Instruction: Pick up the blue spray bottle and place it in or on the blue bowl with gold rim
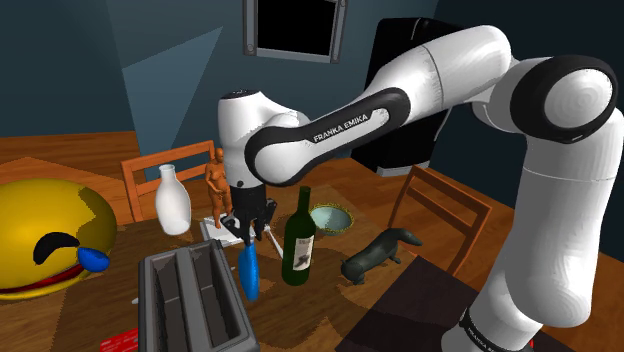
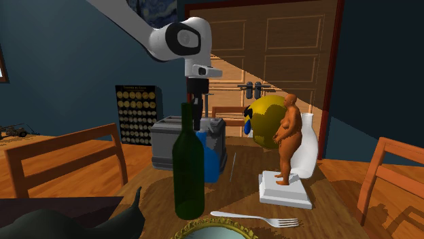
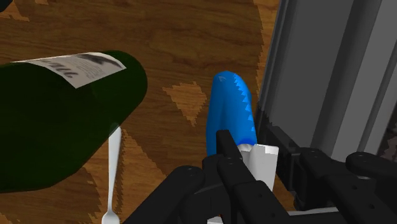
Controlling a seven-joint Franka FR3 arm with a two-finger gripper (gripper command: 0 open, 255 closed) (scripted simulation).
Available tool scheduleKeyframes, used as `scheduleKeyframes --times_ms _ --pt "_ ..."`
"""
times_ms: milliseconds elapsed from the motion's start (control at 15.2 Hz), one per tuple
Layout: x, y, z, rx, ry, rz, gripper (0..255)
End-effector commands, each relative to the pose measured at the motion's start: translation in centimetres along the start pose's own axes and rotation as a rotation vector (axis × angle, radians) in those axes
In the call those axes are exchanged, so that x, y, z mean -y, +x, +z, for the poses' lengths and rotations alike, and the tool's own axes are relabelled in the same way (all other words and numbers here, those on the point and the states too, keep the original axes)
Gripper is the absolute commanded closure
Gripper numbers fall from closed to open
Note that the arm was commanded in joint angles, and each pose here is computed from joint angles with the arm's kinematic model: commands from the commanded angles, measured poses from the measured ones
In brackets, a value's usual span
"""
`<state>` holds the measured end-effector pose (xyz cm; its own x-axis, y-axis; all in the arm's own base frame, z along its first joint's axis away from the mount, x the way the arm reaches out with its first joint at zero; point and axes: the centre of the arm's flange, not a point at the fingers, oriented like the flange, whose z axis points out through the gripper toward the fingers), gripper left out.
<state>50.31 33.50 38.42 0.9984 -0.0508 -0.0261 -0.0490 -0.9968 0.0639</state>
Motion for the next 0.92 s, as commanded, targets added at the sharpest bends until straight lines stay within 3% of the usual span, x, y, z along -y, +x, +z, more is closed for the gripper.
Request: scheduleKeyframes --times_ms 0,858 --pt "0.0 0.0 -0.9 0.0 0.0 0.0 255" --pt "-0.5 -0.2 -7.7 0.0 0.0 0.0 255"
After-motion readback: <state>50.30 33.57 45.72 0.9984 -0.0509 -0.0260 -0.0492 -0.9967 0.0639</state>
